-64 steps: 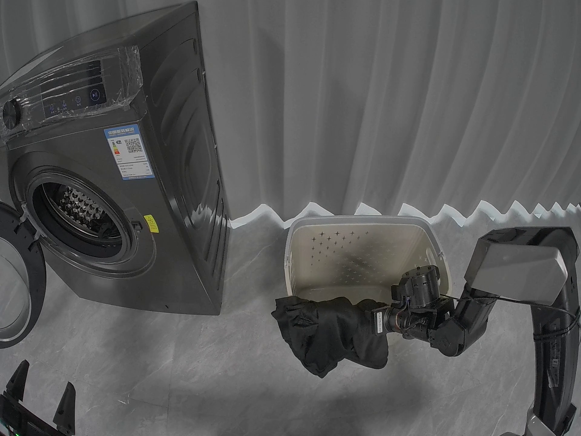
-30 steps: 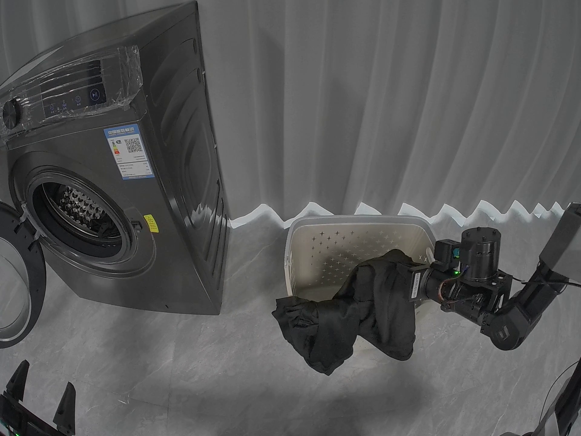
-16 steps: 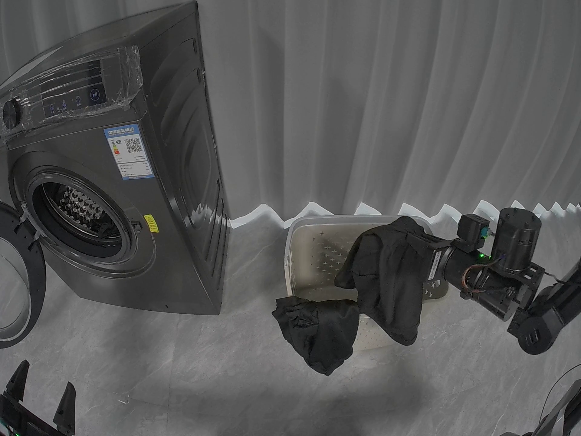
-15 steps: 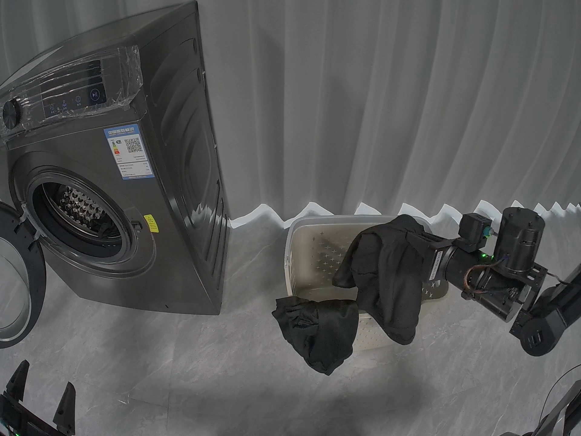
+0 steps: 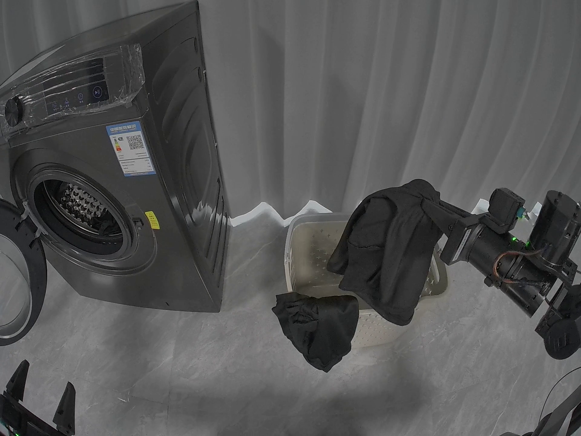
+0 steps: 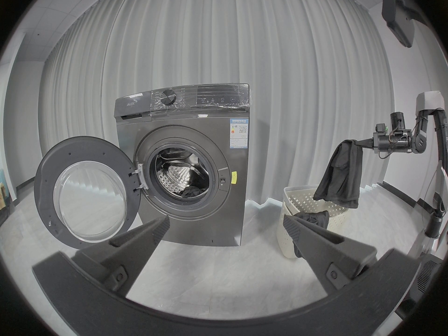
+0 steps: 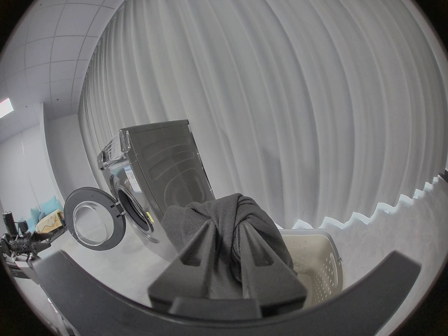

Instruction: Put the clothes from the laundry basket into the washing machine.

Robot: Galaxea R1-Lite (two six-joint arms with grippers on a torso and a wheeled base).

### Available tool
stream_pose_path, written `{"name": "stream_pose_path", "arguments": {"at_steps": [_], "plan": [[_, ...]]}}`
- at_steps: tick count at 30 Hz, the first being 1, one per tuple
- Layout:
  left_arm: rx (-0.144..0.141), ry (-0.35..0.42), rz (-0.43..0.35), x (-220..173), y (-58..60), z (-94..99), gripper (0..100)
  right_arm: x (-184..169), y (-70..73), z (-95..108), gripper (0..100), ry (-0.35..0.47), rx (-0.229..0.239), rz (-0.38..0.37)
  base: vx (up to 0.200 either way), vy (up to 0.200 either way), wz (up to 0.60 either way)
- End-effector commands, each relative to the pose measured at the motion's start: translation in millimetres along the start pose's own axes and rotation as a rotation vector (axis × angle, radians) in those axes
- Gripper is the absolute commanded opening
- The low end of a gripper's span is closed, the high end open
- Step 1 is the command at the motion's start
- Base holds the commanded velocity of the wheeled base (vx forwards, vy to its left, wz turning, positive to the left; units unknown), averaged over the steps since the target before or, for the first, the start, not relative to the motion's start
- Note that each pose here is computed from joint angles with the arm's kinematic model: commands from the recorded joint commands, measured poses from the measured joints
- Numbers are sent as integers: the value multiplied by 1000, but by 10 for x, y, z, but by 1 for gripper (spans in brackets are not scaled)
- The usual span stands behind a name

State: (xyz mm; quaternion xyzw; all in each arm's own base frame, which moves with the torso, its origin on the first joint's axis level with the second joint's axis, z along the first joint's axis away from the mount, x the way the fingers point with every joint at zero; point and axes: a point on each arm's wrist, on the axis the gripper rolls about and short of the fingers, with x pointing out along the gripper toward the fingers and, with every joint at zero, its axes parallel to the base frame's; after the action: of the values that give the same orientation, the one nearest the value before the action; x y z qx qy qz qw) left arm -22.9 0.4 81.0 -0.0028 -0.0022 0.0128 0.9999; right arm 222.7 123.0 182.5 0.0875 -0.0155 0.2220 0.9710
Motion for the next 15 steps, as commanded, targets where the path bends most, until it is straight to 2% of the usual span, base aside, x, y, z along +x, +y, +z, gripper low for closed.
{"name": "stream_pose_path", "arguments": {"at_steps": [1, 5, 14, 15], "plan": [[-1, 1, 1, 1, 0, -52, 100, -27, 5, 55, 0, -21, 1, 4, -200, 0, 0], [1, 1, 2, 1, 1, -52, 100, -29, 12, 50, 0, -18, 3, 10, -200, 0, 0], [-2, 3, 1, 1, 0, -54, 100, -34, 40, 51, 0, -19, 4, 23, 0, 0, 0], [-1, 1, 1, 1, 0, -52, 100, -34, 40, 51, 0, -19, 4, 23, 0, 200, 0]]}}
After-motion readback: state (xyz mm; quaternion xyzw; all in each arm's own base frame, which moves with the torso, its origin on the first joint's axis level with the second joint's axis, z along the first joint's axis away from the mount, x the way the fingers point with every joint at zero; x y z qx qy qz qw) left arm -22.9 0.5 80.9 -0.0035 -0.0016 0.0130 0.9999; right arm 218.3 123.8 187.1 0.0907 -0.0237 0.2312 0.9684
